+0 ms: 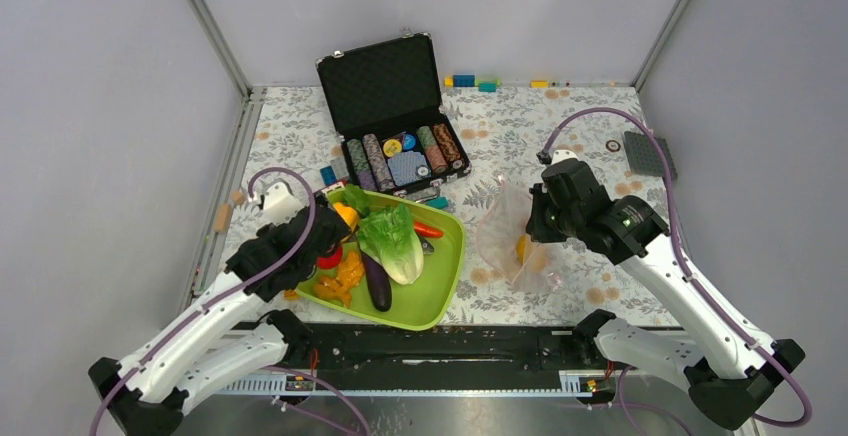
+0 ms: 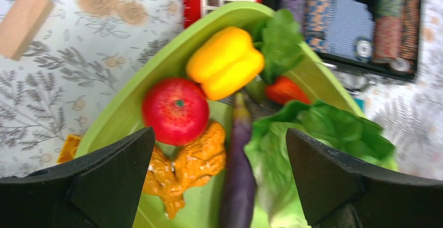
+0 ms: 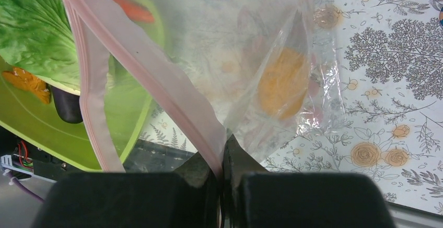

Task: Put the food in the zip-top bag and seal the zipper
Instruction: Pick up the fake fruit from the bin.

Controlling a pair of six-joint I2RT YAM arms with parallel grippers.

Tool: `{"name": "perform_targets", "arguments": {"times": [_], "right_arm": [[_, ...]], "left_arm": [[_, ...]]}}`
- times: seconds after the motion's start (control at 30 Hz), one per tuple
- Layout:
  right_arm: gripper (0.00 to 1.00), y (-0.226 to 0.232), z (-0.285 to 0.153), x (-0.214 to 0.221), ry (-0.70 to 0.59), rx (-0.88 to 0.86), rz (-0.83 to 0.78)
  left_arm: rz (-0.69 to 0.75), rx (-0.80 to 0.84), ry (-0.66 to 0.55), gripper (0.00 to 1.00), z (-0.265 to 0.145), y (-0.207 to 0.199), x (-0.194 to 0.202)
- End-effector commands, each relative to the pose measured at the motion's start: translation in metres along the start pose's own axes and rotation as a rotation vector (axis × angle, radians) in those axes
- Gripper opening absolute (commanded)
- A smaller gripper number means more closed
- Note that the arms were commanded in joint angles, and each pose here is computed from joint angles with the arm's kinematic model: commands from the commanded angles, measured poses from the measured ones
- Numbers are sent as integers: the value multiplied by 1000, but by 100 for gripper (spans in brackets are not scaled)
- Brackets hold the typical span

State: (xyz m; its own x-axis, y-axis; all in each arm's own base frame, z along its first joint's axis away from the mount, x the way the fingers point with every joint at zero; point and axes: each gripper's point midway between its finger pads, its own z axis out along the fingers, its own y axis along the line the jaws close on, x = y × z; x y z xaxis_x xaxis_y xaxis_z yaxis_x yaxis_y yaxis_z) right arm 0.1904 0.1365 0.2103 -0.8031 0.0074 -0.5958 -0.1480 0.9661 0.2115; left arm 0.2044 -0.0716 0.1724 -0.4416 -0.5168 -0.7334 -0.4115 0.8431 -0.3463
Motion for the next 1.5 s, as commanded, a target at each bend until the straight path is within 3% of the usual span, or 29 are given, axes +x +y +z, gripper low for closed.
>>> {"name": "perform_targets", "arguments": {"times": [0.0,0.33,0.7,0.87,1.0,1.17,1.27,1.47], "right_arm": [[1,-2,-2,-4,-14,1,-13],[2,-8,-1,-2,-16,15,-23],[2,-11,2,1,-7,27,-21],[2,-12,3,2,-7,32,-17],[2,-14,1,2,-16,36,-17],[2,-14,1,3,-15,32,-16],[1,-15,0,3,-19,33,-17],[1,-17,0,5,-19,33,-19]], "left_arm": [[28,-106,37,99,20,15,10],[62,-178,147,99,63,28,38],[82,-237,215,99,81,43,59],[107,-219,247,94,90,41,68],[123,-222,267,86,93,41,73],[116,-187,270,63,89,34,70],[116,-169,240,51,83,32,59],[48,-116,169,37,56,25,30]]}}
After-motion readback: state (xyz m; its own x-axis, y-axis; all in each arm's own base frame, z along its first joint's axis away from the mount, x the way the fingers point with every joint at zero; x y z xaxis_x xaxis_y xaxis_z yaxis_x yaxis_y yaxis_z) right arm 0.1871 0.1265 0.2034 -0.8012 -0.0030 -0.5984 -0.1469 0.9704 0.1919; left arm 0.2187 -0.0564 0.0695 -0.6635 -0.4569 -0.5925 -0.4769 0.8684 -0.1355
